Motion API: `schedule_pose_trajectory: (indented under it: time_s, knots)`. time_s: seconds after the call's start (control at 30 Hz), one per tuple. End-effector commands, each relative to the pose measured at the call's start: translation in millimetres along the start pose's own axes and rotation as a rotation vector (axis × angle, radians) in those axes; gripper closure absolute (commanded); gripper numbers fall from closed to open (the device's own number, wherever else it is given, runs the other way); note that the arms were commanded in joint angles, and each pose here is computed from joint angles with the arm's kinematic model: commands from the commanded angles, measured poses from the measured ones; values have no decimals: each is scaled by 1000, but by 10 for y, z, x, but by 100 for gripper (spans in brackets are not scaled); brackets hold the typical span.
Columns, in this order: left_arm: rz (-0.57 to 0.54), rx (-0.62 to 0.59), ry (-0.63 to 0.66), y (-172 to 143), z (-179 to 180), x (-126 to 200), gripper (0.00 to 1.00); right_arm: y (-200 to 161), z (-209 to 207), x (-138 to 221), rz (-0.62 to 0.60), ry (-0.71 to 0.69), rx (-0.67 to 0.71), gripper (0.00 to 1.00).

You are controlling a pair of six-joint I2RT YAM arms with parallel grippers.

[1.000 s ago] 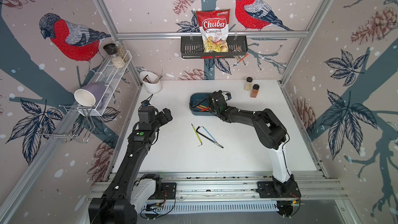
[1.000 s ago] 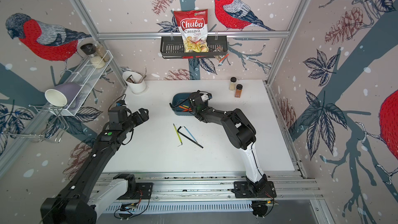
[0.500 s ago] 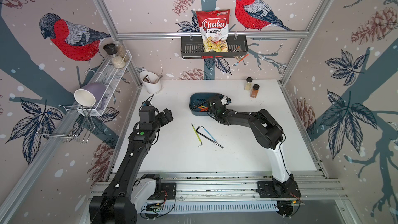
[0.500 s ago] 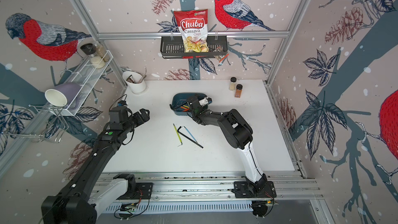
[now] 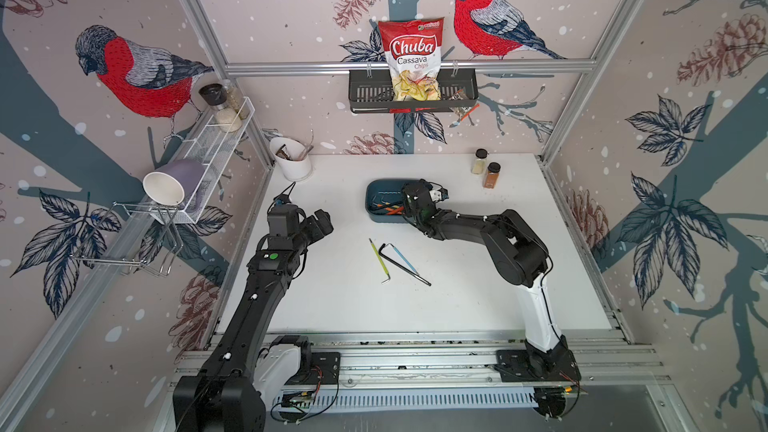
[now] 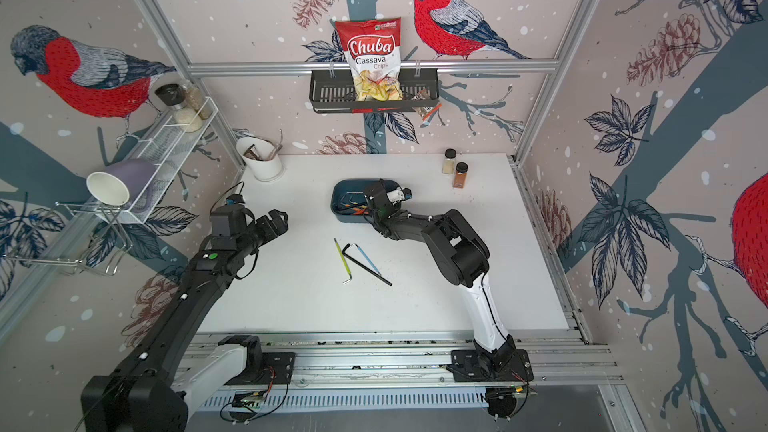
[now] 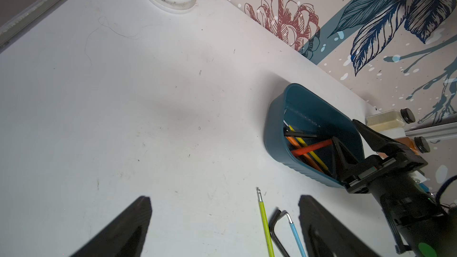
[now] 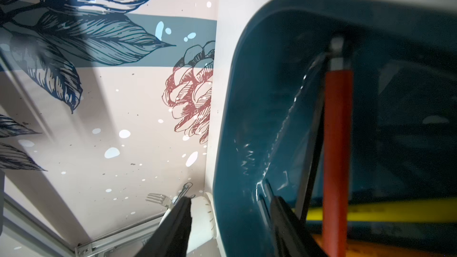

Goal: Put the hex key on the desktop into the storage box
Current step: Place the Allen key in the storage box.

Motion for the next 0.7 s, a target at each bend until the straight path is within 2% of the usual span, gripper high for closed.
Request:
schedule_pose_trajectory:
  time_s: [0.0, 0.13, 0.3, 0.4, 0.67]
  knots:
    - [-7, -1, -16, 34, -24, -4, 4, -67, 327, 154, 43, 89, 56, 43]
    - [13, 0, -15, 6, -17, -21, 4, -80, 635, 424, 49, 140, 160, 42]
    - [31, 5, -25, -12, -23, -60, 4, -115, 949, 790, 114, 190, 336, 42]
    - [53, 5, -23, -32, -21, -95, 4, -74, 960, 1017, 121, 174, 451, 42]
    - [140, 10, -54, -149, -38, -203, 4, 124, 590, 1574, 181, 76, 746, 43]
Point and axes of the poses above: each gripper's point midway between its finger pads, its own x axis back along the fingers, its own z axis along the line the jaws close on, y = z × x, the point moved 6 cm from there along x, back along the fingers, and after that the axes turned 3 degrees about -x, right-handed, at the moved point
